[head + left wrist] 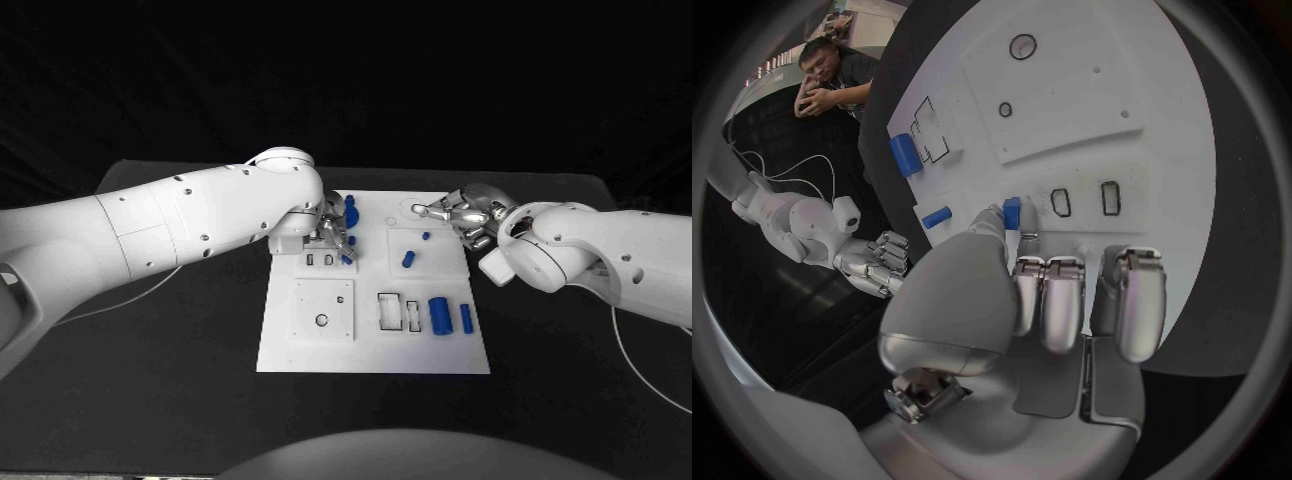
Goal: Assemble the parts on the task board
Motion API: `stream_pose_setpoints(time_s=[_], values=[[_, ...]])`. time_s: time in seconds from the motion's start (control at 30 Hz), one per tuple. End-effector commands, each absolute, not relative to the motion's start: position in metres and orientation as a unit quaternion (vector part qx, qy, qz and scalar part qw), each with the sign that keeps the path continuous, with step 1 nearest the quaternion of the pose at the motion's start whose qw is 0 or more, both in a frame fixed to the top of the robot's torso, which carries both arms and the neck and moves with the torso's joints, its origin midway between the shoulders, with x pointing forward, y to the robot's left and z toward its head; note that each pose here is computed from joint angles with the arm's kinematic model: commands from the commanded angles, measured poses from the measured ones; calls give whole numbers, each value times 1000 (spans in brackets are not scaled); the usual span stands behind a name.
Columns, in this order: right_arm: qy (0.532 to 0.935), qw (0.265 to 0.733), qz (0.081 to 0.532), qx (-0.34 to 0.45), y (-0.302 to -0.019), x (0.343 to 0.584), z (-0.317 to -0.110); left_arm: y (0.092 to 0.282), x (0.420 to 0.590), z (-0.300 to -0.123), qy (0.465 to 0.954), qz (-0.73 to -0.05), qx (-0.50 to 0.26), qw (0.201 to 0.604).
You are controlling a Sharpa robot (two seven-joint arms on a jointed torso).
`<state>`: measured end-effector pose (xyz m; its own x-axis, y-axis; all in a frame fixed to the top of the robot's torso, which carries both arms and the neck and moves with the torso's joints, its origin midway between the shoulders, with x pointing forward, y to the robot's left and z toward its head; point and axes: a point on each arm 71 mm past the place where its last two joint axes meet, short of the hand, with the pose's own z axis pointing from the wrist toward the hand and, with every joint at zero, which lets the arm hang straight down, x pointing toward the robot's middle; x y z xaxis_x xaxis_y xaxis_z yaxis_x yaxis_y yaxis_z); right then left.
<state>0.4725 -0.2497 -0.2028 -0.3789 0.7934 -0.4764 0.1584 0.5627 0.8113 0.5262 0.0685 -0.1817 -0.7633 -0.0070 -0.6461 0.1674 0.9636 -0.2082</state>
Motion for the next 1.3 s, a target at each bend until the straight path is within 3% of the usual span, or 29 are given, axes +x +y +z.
stream_pose_setpoints(time_s=[0.03, 0.37, 0.87, 1.3], values=[[759, 458, 343, 310, -250, 472, -204, 67, 526, -181, 926, -139, 44, 349], [759, 458, 341, 311, -251, 472, -205, 71, 526, -179, 919, -145, 40, 363], [757, 462, 340, 314, -253, 473, -207, 103, 528, -159, 923, -110, 38, 366], [757, 461, 340, 314, -253, 472, -208, 120, 528, -156, 929, -82, 27, 361]])
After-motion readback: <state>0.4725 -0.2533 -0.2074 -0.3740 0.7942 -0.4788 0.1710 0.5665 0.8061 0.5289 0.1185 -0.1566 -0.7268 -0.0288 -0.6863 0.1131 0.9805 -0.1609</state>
